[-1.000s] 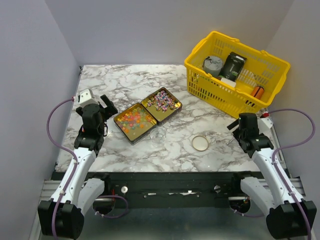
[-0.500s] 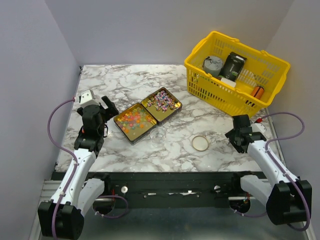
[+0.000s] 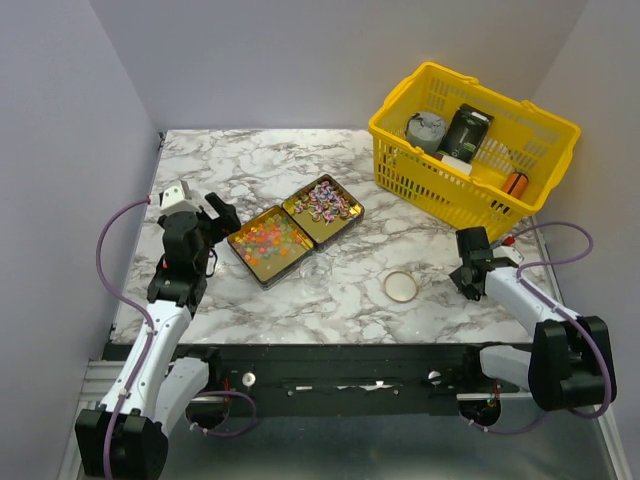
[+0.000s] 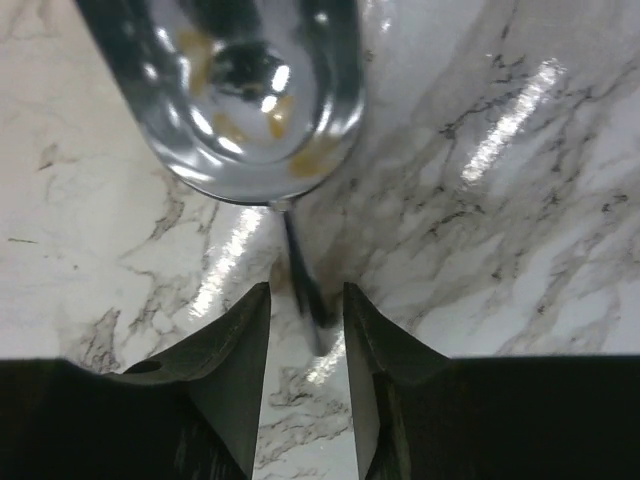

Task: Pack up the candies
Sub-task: Pick up the spatula from the center of the board, then move the storage box to the center of the board.

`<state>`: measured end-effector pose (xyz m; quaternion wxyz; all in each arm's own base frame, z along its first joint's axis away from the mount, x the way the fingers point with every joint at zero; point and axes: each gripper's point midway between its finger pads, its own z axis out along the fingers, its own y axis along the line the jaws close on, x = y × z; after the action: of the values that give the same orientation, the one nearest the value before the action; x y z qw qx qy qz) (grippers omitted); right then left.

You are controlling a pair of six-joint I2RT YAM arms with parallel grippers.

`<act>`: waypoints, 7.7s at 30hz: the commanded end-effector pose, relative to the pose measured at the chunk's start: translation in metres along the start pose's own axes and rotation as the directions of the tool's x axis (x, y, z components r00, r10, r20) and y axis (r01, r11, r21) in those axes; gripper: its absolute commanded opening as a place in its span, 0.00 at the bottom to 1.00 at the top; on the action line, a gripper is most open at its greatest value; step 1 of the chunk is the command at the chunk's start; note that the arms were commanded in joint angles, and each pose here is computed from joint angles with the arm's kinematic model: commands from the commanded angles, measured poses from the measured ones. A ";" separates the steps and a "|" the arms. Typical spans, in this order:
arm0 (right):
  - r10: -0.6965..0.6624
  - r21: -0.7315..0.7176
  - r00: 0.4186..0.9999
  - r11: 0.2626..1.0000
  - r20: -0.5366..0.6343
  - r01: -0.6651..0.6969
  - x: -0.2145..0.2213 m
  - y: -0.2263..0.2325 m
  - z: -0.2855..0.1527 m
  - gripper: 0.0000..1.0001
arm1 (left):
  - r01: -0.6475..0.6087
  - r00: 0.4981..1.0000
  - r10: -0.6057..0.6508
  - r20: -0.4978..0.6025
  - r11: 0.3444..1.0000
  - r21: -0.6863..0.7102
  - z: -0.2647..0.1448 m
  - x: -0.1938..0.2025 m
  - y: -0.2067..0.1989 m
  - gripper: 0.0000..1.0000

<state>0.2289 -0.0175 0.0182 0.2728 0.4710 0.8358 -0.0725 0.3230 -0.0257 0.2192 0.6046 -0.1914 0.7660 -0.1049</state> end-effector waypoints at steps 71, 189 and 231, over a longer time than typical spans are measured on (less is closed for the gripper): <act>-0.678 -0.634 0.279 -0.352 0.680 0.689 0.120 0.161 -0.307 0.01 | 0.394 0.703 0.372 -0.607 0.507 0.767 -0.071 0.091 -0.223 0.00; -0.856 -0.764 0.329 0.509 -0.400 0.396 0.171 0.273 -0.184 0.01 | -0.060 0.771 0.318 -0.551 0.899 0.435 0.228 0.155 -0.161 0.91; -0.825 -0.618 0.308 0.561 -0.475 0.551 0.164 0.176 -0.149 0.01 | -0.121 0.689 0.515 -0.511 0.776 0.619 0.140 0.196 -0.179 0.59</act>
<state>0.2638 0.2778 0.0969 -0.0351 -0.0232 0.9772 0.2081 0.4666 -0.2428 0.0693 0.3322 0.1316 0.9046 -0.2325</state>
